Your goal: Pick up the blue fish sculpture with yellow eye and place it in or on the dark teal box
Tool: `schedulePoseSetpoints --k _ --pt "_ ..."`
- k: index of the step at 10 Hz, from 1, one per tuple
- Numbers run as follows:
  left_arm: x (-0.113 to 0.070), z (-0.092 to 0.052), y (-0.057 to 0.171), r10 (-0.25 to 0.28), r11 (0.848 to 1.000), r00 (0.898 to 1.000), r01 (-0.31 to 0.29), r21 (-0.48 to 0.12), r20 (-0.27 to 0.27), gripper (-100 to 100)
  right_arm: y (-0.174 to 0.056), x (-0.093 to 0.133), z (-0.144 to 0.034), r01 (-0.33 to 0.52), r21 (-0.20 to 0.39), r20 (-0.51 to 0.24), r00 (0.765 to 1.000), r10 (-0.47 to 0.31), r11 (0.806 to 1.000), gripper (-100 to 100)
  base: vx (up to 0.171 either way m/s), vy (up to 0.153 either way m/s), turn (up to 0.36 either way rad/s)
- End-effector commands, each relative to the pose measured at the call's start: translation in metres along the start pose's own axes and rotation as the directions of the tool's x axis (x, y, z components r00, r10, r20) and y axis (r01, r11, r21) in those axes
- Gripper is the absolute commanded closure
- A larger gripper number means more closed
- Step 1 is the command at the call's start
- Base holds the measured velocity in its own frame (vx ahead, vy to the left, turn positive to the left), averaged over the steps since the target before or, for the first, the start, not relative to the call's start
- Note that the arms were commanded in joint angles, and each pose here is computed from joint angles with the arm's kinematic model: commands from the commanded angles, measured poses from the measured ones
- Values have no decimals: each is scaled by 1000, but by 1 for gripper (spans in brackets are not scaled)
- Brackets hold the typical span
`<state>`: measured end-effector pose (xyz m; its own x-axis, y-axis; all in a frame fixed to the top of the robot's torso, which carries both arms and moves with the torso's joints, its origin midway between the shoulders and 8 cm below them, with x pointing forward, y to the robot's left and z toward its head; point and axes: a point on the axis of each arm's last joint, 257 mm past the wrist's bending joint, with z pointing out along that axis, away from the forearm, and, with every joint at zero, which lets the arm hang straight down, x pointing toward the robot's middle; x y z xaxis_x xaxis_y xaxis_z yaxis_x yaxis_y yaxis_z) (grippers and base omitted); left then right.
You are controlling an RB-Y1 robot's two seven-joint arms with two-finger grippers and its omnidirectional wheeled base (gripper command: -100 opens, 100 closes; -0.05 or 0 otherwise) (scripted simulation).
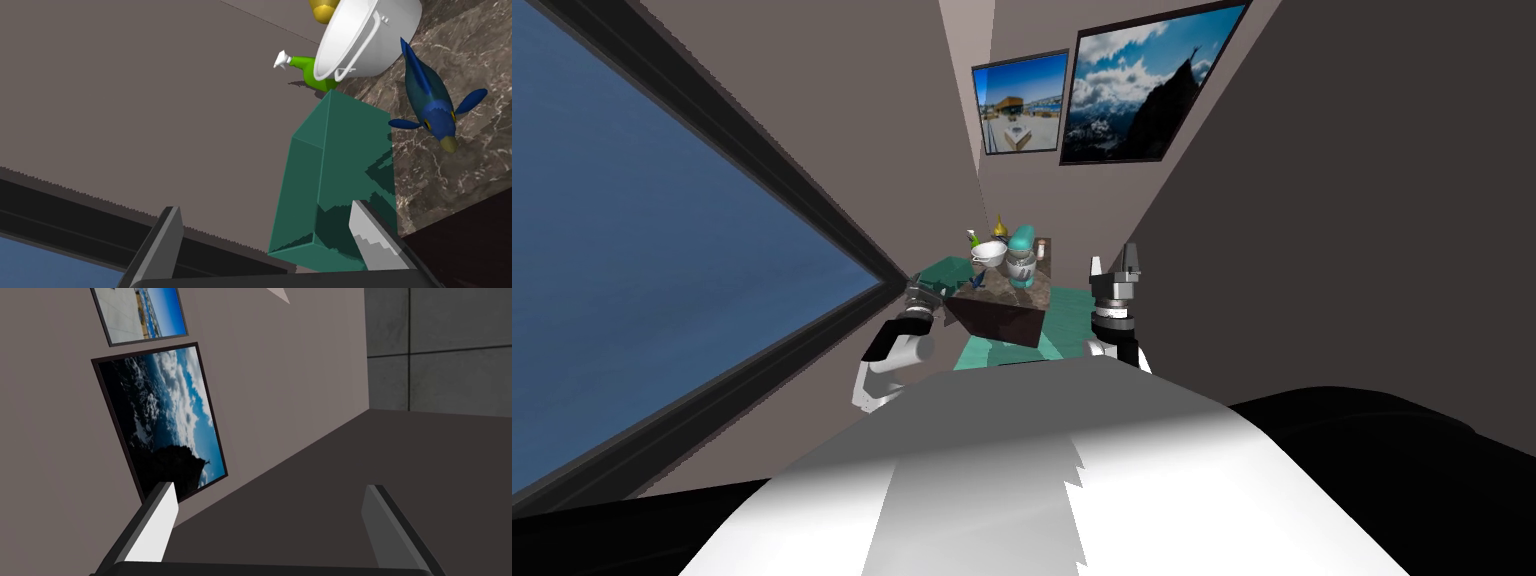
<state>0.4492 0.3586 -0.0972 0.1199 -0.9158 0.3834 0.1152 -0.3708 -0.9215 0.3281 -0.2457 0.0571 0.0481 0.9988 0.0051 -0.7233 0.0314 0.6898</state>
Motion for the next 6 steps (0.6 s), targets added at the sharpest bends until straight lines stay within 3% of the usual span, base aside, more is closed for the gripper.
schedulePoseSetpoints --k 1,2,3,6 --pt "-3 2 8 -24 999 1000 25 -36 14 -100 0 0 0 0 0 0 1000 0 1000 0 12 -21 -18" --pt "-3 7 10 -67 996 998 68 -52 18 -100 0 0 0 0 0 0 1000 0 1000 0 23 -27 -30" --pt "-5 7 16 -66 995 997 68 -74 28 -100 0 0 0 0 0 0 1000 0 1000 0 21 -23 -21" --pt "-4 17 27 -142 981 989 147 -127 50 -100 0 0 0 0 0 0 1000 0 1000 0 25 -21 -32"
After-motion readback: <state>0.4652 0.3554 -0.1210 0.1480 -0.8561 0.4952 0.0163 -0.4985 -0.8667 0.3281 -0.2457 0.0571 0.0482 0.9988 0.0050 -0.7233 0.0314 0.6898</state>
